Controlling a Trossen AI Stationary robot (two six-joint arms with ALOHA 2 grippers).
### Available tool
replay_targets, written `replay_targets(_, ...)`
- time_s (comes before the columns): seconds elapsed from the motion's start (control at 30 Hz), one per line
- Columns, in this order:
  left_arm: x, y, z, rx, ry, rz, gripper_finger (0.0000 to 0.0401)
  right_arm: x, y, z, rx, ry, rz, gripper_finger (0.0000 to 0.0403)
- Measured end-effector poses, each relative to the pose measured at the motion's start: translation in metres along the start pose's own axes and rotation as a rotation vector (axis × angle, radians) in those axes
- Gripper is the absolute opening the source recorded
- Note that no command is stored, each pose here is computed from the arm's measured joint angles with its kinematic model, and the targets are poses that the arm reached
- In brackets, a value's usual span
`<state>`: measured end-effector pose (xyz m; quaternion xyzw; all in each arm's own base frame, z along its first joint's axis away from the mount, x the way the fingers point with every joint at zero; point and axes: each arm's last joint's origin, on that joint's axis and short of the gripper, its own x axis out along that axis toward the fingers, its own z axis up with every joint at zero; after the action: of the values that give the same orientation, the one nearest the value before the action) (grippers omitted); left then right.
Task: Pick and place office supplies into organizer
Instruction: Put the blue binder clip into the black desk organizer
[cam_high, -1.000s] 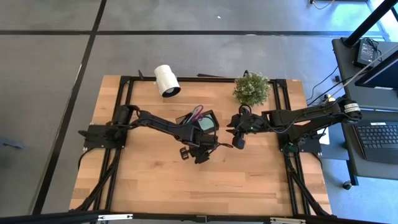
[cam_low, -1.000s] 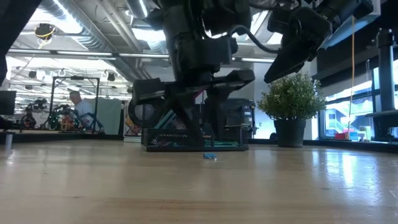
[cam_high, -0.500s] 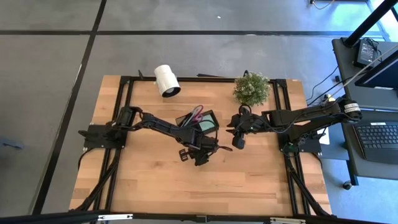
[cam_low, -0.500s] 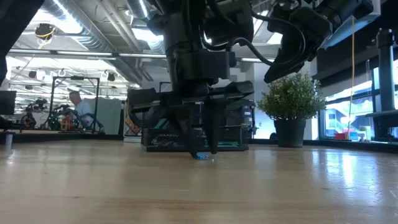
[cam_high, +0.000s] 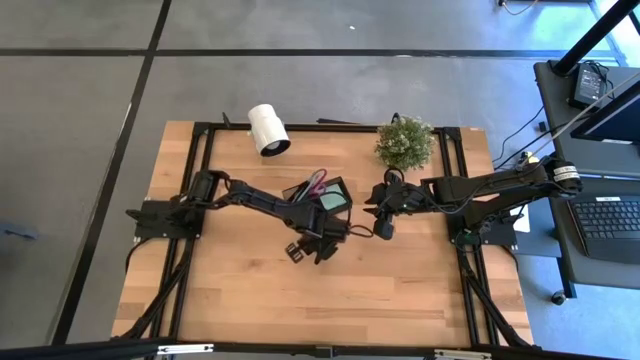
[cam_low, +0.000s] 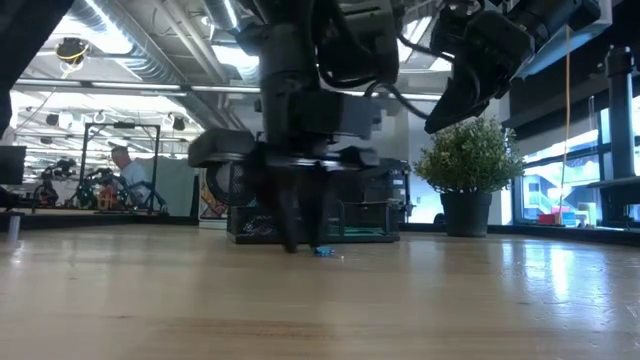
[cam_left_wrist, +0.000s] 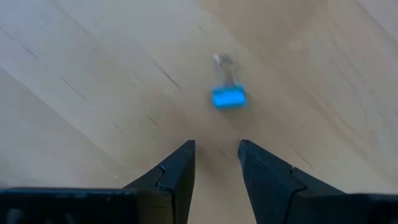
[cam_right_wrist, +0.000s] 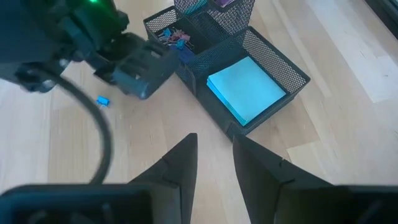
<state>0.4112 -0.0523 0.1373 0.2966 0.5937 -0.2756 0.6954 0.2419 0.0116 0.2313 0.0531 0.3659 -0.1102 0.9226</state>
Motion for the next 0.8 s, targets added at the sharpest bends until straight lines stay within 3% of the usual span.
replay_targets(0.4, 0.001, -0.012, 0.006, -0.146, 0.019, -0.021, 0.0127, 0.000, 0.000, 0.000, 0.000, 0.000, 0.000, 0.0107)
replay_targets(0.8, 0.002, -0.011, 0.011, -0.128, -0.043, -0.019, 0.0127, 0.000, 0.000, 0.000, -0.001, 0.000, 0.000, 0.0107)
